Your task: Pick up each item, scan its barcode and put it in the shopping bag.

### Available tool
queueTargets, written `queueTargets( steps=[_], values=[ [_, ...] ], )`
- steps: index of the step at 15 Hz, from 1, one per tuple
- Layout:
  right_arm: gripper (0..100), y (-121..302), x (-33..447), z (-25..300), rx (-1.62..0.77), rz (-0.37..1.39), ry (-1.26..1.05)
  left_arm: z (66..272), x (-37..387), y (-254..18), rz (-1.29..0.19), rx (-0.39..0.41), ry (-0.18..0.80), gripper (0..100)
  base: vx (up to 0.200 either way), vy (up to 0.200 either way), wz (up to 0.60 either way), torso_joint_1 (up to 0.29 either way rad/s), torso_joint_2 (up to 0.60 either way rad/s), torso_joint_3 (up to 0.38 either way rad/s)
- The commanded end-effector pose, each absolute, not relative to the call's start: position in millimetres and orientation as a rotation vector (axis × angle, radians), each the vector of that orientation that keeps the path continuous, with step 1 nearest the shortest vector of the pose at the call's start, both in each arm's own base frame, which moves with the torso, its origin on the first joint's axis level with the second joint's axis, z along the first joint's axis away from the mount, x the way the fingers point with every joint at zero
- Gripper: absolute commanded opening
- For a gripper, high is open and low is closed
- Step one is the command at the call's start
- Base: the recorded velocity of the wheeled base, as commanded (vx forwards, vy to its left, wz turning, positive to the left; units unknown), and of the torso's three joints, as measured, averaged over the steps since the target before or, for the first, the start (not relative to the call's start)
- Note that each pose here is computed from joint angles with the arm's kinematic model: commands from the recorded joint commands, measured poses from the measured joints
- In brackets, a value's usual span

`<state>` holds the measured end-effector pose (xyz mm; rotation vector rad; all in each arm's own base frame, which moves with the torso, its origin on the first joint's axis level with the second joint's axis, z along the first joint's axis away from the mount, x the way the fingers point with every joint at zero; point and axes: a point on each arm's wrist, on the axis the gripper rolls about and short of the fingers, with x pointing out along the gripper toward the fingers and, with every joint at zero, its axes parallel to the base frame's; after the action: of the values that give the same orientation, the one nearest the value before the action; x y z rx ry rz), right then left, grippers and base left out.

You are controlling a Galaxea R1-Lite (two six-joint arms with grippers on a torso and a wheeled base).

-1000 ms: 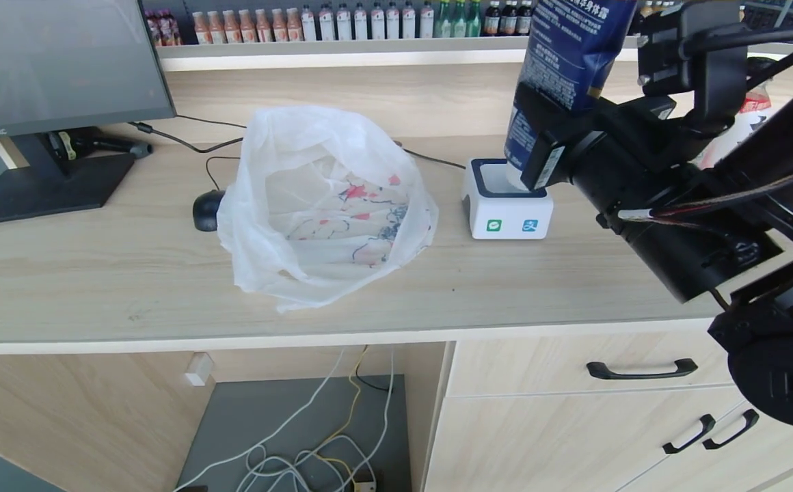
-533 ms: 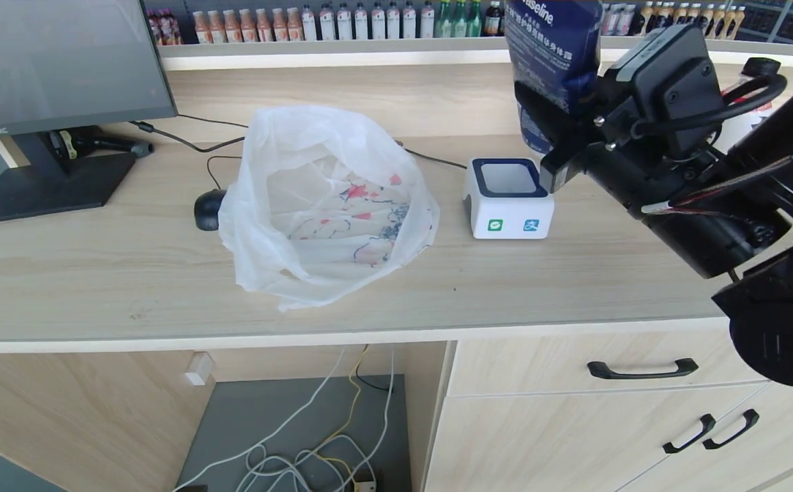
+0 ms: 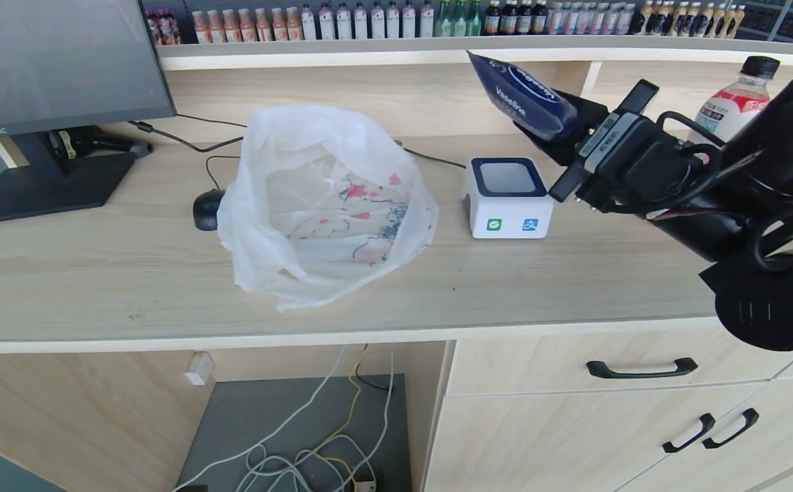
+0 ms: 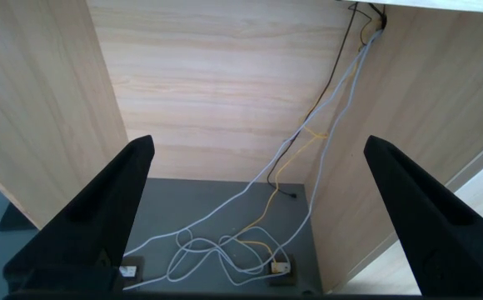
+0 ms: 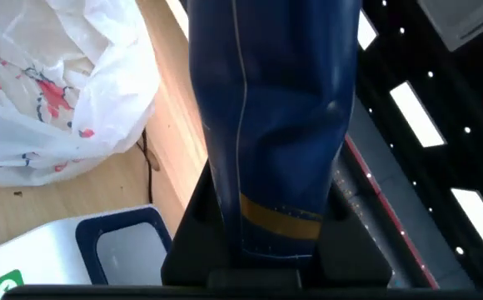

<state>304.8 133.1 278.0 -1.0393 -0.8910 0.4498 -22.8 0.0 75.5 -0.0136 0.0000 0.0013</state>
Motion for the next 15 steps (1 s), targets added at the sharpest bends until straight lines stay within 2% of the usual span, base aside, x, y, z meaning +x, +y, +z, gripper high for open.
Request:
queueTargets(
  steps=[1, 10, 15],
  values=[
    [0, 135.7, 315.1, 265.9, -1.072, 0.474, -0.878, 75.5, -22.7, 0.0, 0.002, -0.014, 0.002, 100, 0.0, 0.0, 0.0, 0.0, 0.0, 0.0],
    [0, 142.9, 335.1, 237.9, -1.195, 0.558, -0.915, 75.5, -22.7, 0.0, 0.002, -0.014, 0.002, 100, 0.0, 0.0, 0.0, 0.0, 0.0, 0.0],
    [0, 142.8, 336.2, 235.8, -1.209, 0.559, -0.918, 75.5, -22.7, 0.0, 0.002, -0.014, 0.002, 100, 0.0, 0.0, 0.0, 0.0, 0.0, 0.0]
  ],
)
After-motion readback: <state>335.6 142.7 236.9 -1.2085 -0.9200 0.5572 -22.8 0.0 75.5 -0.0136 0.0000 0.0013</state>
